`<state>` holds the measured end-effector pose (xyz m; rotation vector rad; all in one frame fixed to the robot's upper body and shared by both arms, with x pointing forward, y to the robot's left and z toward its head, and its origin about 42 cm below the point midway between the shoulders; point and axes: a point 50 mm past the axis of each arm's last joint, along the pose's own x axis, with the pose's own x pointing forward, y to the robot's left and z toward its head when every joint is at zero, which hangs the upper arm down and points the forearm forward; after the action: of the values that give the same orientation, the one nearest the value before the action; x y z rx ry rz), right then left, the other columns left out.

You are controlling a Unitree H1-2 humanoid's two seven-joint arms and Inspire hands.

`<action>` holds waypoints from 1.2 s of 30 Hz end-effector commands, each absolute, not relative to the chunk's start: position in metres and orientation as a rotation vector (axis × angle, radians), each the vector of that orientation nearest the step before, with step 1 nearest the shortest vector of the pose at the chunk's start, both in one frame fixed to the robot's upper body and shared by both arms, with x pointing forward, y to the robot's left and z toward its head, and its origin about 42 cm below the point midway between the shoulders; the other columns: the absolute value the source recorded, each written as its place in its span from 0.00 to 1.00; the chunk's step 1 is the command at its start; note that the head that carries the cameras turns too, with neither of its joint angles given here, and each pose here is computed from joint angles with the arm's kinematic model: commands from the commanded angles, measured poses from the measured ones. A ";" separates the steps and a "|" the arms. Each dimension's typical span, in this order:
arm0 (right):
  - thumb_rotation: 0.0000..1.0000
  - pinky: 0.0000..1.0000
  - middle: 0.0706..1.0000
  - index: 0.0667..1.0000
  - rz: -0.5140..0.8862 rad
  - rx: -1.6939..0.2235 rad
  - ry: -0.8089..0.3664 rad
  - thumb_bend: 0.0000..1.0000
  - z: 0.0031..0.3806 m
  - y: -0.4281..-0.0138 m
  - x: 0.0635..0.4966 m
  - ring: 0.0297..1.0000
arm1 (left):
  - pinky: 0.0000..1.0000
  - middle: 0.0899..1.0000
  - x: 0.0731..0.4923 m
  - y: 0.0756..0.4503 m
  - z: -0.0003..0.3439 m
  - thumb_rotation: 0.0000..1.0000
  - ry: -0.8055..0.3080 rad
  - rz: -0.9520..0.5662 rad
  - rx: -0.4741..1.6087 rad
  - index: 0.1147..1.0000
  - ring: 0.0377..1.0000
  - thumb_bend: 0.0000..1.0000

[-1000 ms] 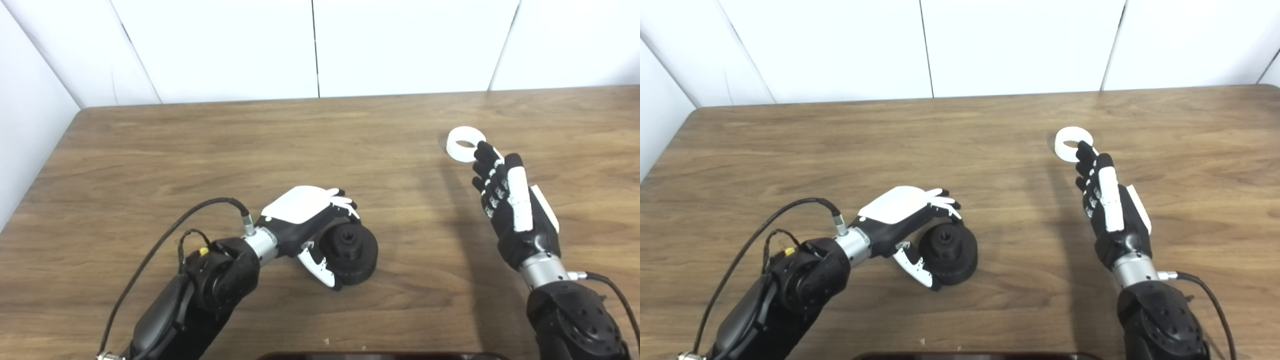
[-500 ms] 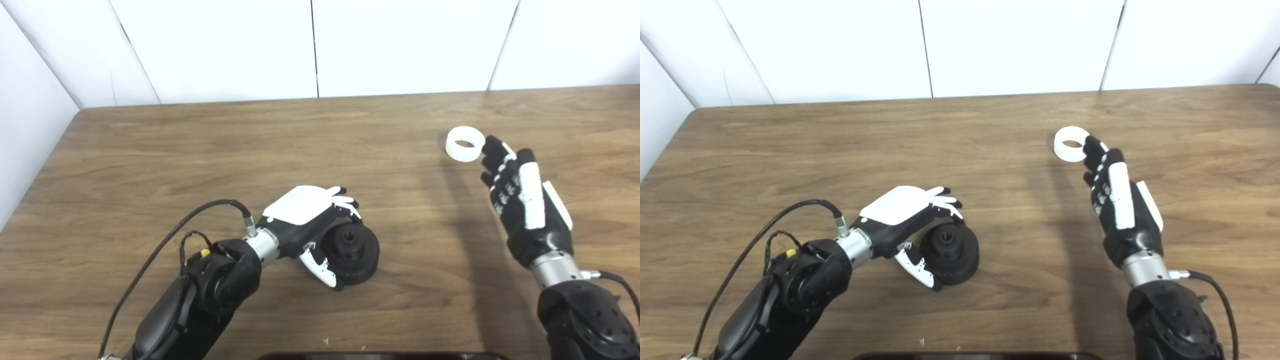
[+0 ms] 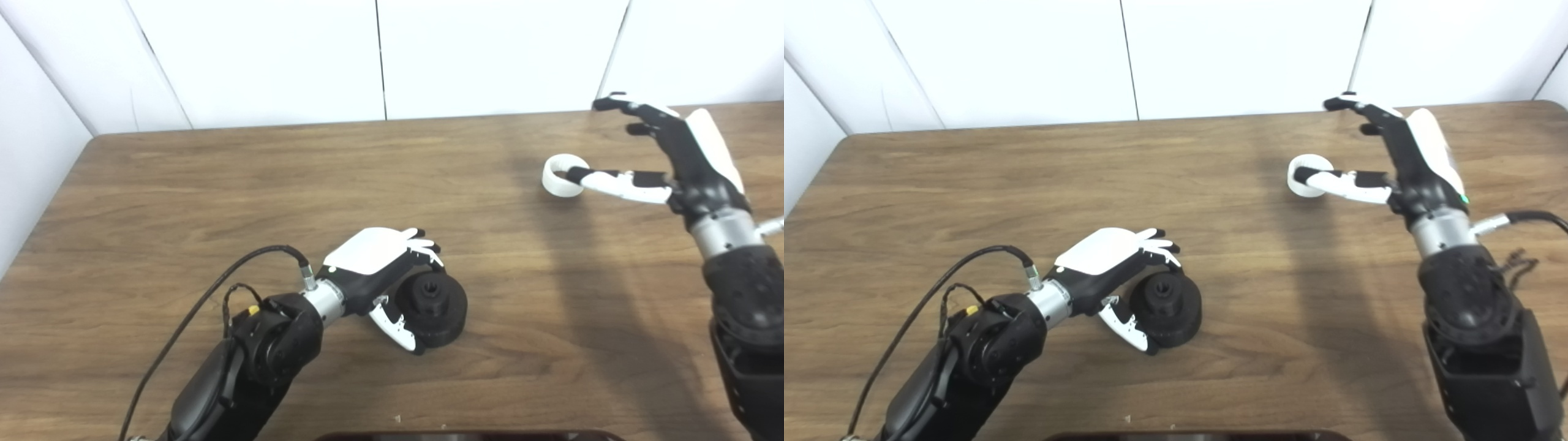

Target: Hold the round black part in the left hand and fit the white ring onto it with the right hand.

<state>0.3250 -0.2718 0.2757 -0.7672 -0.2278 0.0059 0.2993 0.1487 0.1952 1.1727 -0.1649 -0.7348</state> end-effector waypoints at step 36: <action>0.36 0.85 0.90 0.73 0.092 -0.995 -0.051 0.90 0.281 -0.298 0.434 0.94 | 0.84 0.91 0.303 0.154 0.200 0.22 -0.184 -0.712 1.203 0.66 1.00 0.90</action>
<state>0.4210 -0.2975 0.2390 -0.9508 0.0765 0.1383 0.3005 0.1501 0.1943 1.1708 -0.1674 -0.7342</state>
